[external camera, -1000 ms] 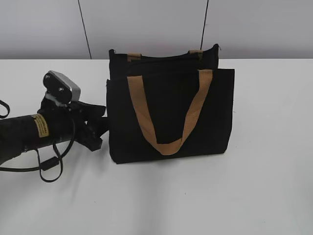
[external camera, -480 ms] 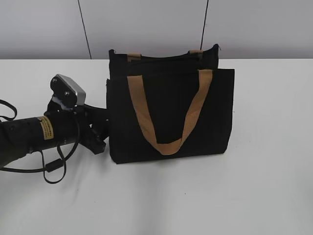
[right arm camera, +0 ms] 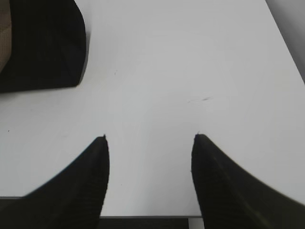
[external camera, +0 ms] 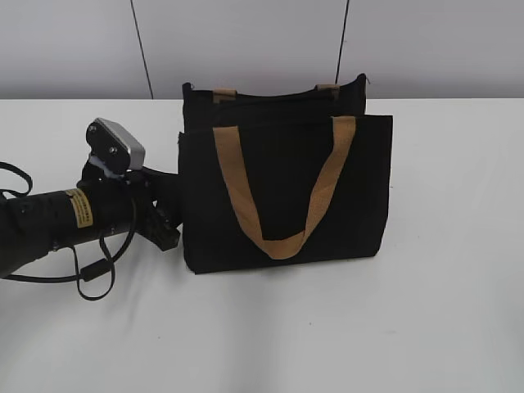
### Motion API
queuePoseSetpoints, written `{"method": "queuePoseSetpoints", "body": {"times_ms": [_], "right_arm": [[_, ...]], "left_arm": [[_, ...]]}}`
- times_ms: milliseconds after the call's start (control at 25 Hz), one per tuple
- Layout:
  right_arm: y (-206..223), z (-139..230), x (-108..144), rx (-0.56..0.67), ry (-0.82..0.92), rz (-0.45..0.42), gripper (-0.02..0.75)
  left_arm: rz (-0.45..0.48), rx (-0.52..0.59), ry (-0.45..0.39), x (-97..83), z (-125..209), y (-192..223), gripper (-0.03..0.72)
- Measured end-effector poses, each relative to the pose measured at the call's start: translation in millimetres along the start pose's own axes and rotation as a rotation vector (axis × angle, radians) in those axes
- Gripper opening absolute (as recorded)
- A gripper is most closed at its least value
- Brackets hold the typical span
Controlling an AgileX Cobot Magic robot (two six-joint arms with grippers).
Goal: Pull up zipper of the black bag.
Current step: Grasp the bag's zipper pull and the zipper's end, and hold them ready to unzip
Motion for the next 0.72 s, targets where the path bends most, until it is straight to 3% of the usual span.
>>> {"method": "queuePoseSetpoints", "body": {"times_ms": [240, 520, 720], "right_arm": [[0.0, 0.0, 0.0, 0.000, 0.000, 0.000, 0.434], [0.0, 0.0, 0.0, 0.000, 0.000, 0.000, 0.434], [0.0, 0.0, 0.0, 0.000, 0.000, 0.000, 0.434]], "left_arm": [[0.000, -0.002, 0.000, 0.0, -0.3, 0.0, 0.295], [0.000, -0.006, 0.000, 0.0, -1.0, 0.0, 0.147], [-0.001, -0.004, -0.011, 0.1, -0.7, 0.0, 0.000]]}}
Point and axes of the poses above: a point on each arm's last joint axis where the gripper is mounted, y pointing out along that axis toward the gripper, x along the wrist's bending axis when the last joint is at zero, z = x × y, the point moved 9 cm from there along y, pointing out along that axis toward the gripper, and after that the axes turned 1 degree about y, right-handed, at the moved point
